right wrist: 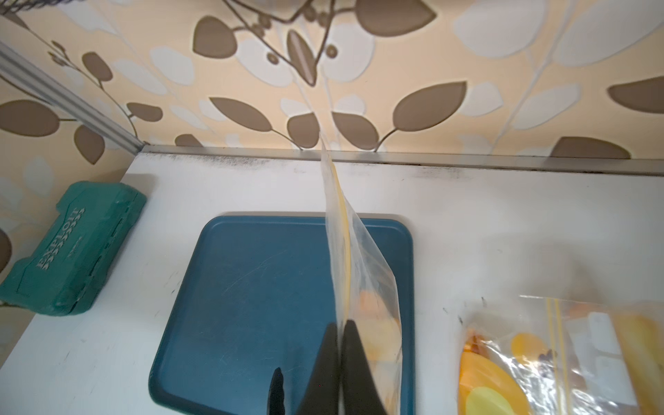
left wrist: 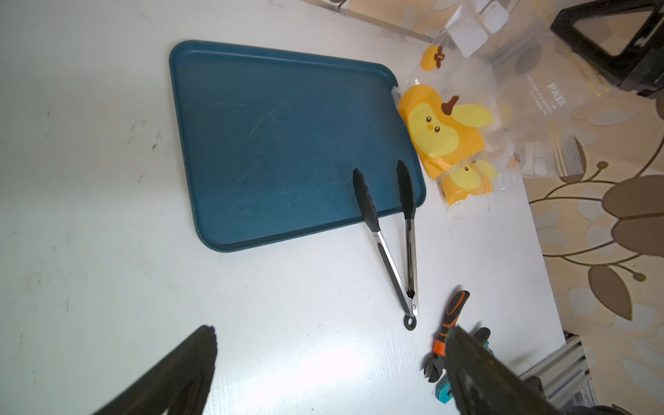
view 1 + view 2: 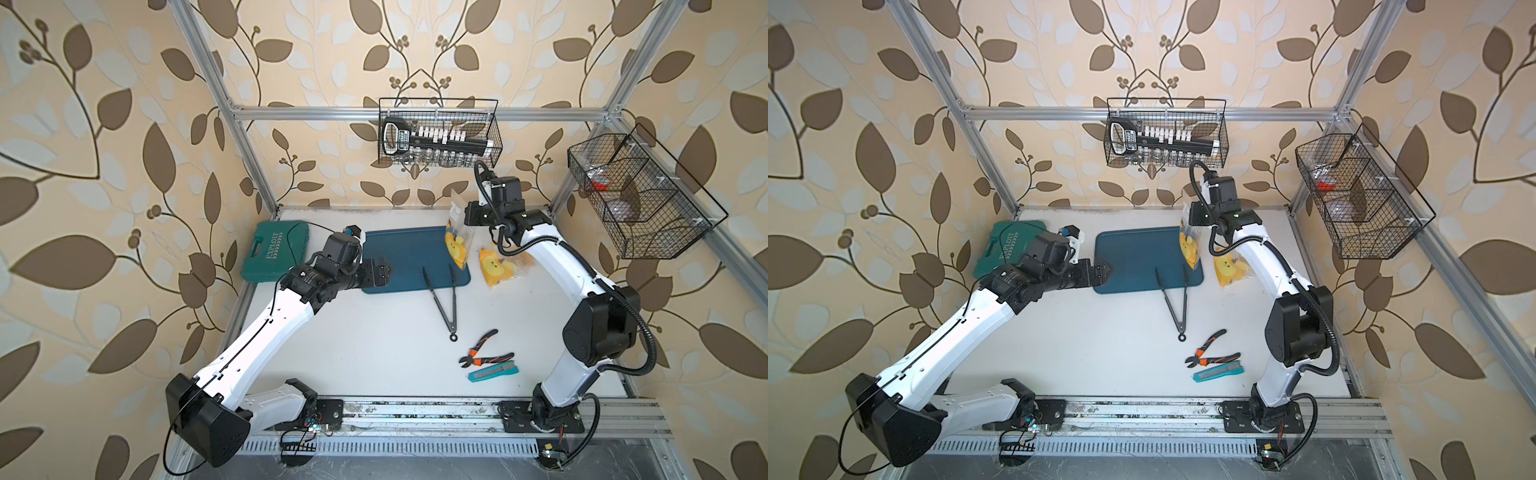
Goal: Put the cookies into a resealable bag to prevent moisture
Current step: Place the ziploc bag at the center of the board, then reset both arms
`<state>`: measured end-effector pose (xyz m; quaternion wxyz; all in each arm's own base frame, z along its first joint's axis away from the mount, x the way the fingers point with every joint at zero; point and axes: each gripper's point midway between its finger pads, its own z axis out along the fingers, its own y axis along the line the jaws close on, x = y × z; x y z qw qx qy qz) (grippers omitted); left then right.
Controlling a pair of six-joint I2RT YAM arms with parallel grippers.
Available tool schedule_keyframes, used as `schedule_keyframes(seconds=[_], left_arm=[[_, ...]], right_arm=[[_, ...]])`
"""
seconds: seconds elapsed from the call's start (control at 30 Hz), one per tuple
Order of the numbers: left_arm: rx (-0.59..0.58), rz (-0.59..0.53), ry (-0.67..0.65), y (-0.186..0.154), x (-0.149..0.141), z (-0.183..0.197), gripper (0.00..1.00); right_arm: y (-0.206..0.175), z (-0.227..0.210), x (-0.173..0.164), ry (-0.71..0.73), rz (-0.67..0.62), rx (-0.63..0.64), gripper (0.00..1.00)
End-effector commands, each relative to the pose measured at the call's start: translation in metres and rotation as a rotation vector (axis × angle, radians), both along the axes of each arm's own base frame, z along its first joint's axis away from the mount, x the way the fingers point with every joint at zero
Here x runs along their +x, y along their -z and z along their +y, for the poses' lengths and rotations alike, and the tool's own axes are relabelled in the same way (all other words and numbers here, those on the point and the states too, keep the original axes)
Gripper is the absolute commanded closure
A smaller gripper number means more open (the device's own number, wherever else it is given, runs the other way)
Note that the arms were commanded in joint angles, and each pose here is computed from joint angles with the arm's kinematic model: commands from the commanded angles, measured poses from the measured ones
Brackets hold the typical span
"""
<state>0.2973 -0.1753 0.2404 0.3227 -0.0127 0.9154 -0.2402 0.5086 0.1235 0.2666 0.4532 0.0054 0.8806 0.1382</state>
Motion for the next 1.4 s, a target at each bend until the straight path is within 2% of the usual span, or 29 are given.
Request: schedule_keyframes(seconds=[0.0, 0.3, 0.47, 0.57, 0.6, 0.73, 0.8, 0.9, 0.97, 1.07, 1.17, 1.23, 1.37], left_arm=[[-0.046, -0.023, 0.011, -0.007, 0.000, -0.008, 0.01], [-0.014, -0.021, -0.042, 0.011, 0.006, 0.000, 0.01], [0.108, -0.056, -0.172, 0.022, 0.013, 0.031, 0.01], [0.180, -0.106, -0.263, 0.022, 0.017, 0.054, 0.01], [0.198, -0.121, -0.292, 0.023, 0.017, 0.061, 0.01], [0.270, -0.190, -0.383, 0.025, 0.022, 0.084, 0.01], [0.306, -0.222, -0.432, 0.025, 0.024, 0.095, 0.01], [0.348, -0.296, -0.474, 0.028, 0.028, 0.107, 0.01], [0.370, -0.358, -0.488, 0.029, 0.031, 0.113, 0.01], [0.462, -0.453, -0.452, 0.033, 0.038, 0.116, 0.01], [0.564, -0.460, -0.470, 0.044, 0.042, 0.131, 0.01], [0.586, -0.455, -0.487, 0.055, 0.042, 0.141, 0.01], [0.646, -0.530, -0.405, 0.077, 0.042, 0.145, 0.01]], right_arm=[[0.002, -0.019, 0.000, 0.049, -0.005, 0.032, 1.00], [0.059, -0.079, -0.015, 0.189, 0.080, 0.079, 1.00], [0.070, -0.127, -0.027, 0.351, 0.075, 0.016, 1.00], [0.067, -0.137, -0.032, 0.383, 0.061, -0.021, 0.99], [0.067, -0.137, -0.033, 0.380, 0.062, -0.024, 0.93], [0.056, -0.133, -0.039, 0.360, 0.018, -0.007, 0.49], [0.042, -0.129, -0.043, 0.341, -0.048, 0.007, 0.38], [0.014, -0.119, -0.058, 0.304, -0.183, 0.022, 0.30], [0.000, -0.111, -0.071, 0.263, -0.269, 0.037, 0.19], [-0.006, -0.114, -0.091, 0.280, -0.362, 0.062, 0.01], [0.008, -0.132, -0.110, 0.373, -0.376, 0.017, 0.00], [0.028, -0.150, -0.122, 0.472, -0.358, -0.013, 0.00], [0.076, -0.162, -0.129, 0.496, -0.290, -0.149, 0.00]])
